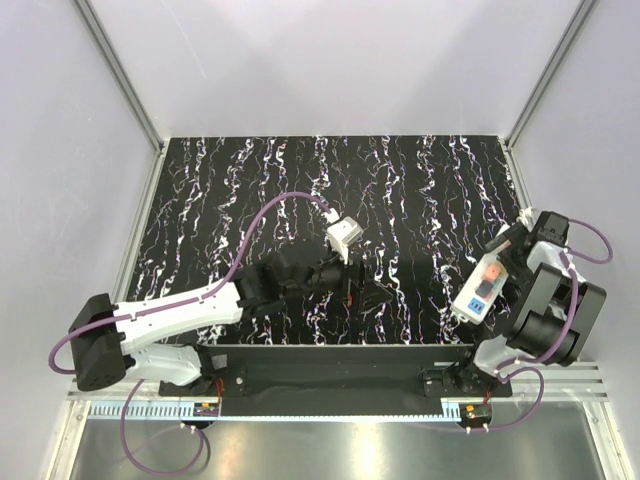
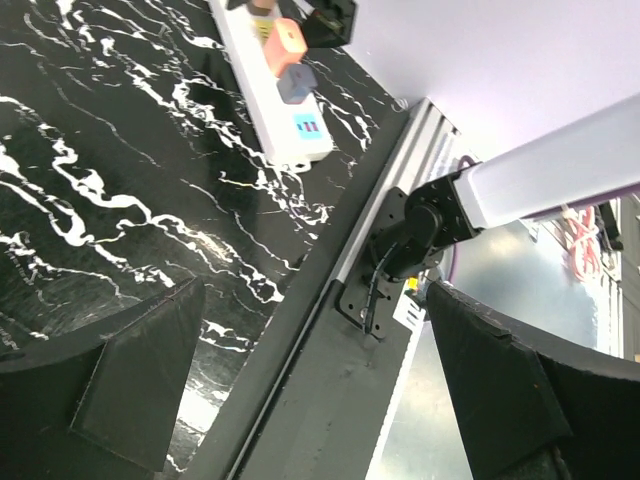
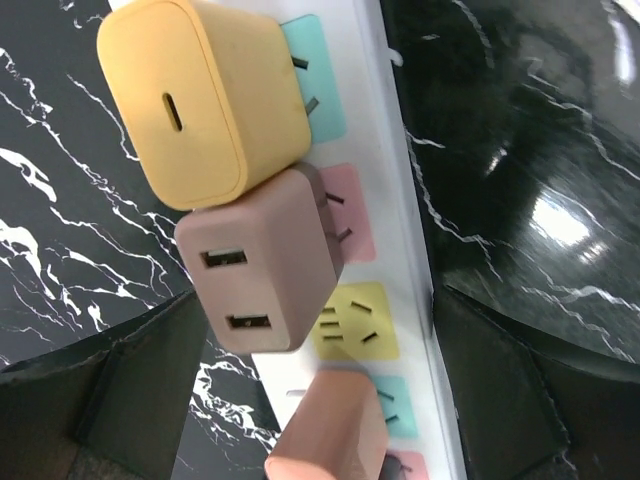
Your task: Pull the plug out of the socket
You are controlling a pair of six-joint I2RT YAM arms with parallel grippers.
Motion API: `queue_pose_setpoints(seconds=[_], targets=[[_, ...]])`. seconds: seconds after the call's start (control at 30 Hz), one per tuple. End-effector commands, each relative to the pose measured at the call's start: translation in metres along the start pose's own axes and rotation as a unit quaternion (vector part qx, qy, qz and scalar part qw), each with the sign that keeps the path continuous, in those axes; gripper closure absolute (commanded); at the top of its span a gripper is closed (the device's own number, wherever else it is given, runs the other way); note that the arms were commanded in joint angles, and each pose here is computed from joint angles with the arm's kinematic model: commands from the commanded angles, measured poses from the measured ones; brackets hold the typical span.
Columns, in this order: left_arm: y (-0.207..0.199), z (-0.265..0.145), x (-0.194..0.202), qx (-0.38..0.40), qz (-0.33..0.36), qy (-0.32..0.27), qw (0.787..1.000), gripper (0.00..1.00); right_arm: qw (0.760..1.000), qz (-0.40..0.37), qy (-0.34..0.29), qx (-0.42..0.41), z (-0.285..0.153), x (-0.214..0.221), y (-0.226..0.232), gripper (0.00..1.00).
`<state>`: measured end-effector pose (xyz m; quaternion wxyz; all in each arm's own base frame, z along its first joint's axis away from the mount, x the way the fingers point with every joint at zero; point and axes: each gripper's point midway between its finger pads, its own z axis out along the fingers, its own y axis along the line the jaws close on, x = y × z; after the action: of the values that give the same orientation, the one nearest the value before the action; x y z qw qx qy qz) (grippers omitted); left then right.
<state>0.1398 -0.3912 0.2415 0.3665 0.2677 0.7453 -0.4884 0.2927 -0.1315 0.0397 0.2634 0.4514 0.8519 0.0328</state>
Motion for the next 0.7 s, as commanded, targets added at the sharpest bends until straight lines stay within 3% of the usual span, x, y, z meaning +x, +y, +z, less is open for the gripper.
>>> queue_pose_setpoints(seconds=[0.0,0.37,0.67], targets=[[-0.017,-0.003,-0.016,0.041,0.007,-0.031,0.999,0.01,0.999,-0.023,-0.007,-0.041,0.01,-0.004,0.02,0.0],[0.023,-0.016,-0.009,-0.046,0.015,-0.028,0.998,0.01,0.993,-0.101,0.036,-0.048,0.025,0.045,0.074,0.01],[0.059,-0.033,-0.005,-0.131,0.022,-0.033,0.991,0.01,0.978,-0.173,0.088,-0.079,0.019,0.101,0.118,0.08]])
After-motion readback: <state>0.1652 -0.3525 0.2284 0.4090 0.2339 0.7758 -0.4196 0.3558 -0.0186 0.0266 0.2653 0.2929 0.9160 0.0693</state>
